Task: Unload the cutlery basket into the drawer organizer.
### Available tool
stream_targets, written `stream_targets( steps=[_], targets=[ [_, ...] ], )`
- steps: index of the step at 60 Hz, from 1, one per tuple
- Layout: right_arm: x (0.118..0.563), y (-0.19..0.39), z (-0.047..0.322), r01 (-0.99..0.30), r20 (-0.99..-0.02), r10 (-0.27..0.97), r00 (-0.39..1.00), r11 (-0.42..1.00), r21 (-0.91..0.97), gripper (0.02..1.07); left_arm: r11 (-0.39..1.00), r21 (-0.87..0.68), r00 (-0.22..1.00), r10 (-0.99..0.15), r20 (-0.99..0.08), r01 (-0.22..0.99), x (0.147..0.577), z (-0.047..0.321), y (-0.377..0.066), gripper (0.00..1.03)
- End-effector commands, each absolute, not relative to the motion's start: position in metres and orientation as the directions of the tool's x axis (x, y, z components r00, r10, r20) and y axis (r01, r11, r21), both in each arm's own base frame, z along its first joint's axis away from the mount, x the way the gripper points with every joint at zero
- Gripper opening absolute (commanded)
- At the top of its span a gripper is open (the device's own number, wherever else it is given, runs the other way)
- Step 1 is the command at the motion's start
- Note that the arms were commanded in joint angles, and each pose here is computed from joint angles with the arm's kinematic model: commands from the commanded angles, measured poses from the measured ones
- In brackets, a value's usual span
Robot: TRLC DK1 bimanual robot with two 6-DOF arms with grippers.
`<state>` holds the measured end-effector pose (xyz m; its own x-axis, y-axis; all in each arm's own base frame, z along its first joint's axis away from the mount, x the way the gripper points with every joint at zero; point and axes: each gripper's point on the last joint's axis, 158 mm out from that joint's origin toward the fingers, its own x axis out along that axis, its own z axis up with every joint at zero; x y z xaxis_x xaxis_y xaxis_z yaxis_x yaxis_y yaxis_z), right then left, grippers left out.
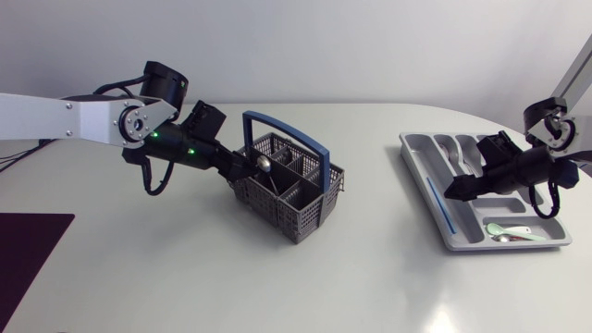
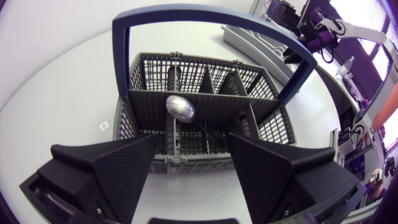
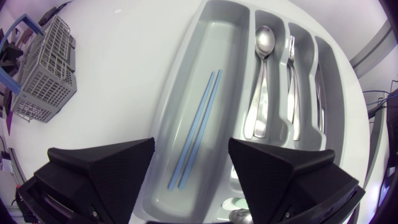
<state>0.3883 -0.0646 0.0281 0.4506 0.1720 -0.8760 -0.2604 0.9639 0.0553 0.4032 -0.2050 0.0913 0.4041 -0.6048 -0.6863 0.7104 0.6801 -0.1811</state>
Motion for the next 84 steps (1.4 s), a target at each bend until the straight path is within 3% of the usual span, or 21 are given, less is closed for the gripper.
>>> stream_targets(
  steps=[1, 13, 34, 59, 75, 84],
  targets=[
    [0.381, -0.053, 0.035, -0.257, -0.871, 0.176, 0.458, 0.965, 0.060, 0.97, 0.690, -0.205, 0.430, -0.626, -0.650, 0.695, 0.417, 0.101, -0.212, 0.79],
    [0.376, -0.022, 0.063, -0.296, -0.848, 0.201, 0.490, 0.953, 0.055, 1.00, 0.693, -0.220, 0.455, -0.646, -0.613, 0.686, 0.433, 0.100, -0.227, 0.79],
    [0.372, 0.054, 0.110, -0.411, -0.802, 0.286, 0.524, 0.910, 0.057, 1.01, 0.714, -0.229, 0.451, -0.623, -0.638, 0.662, 0.445, 0.080, -0.232, 0.75],
    [0.363, 0.072, 0.098, -0.440, -0.814, 0.299, 0.497, 0.896, 0.060, 1.01, 0.705, -0.243, 0.437, -0.634, -0.638, 0.667, 0.449, 0.069, -0.247, 0.75],
    [0.362, 0.072, 0.093, -0.442, -0.816, 0.295, 0.498, 0.895, 0.054, 1.01, 0.650, -0.324, 0.383, -0.703, -0.599, 0.687, 0.439, 0.077, -0.251, 0.60],
    [0.362, 0.072, 0.090, -0.443, -0.818, 0.293, 0.496, 0.895, 0.052, 1.01, 0.642, -0.336, 0.376, -0.713, -0.592, 0.689, 0.436, 0.079, -0.247, 0.60]
  ],
)
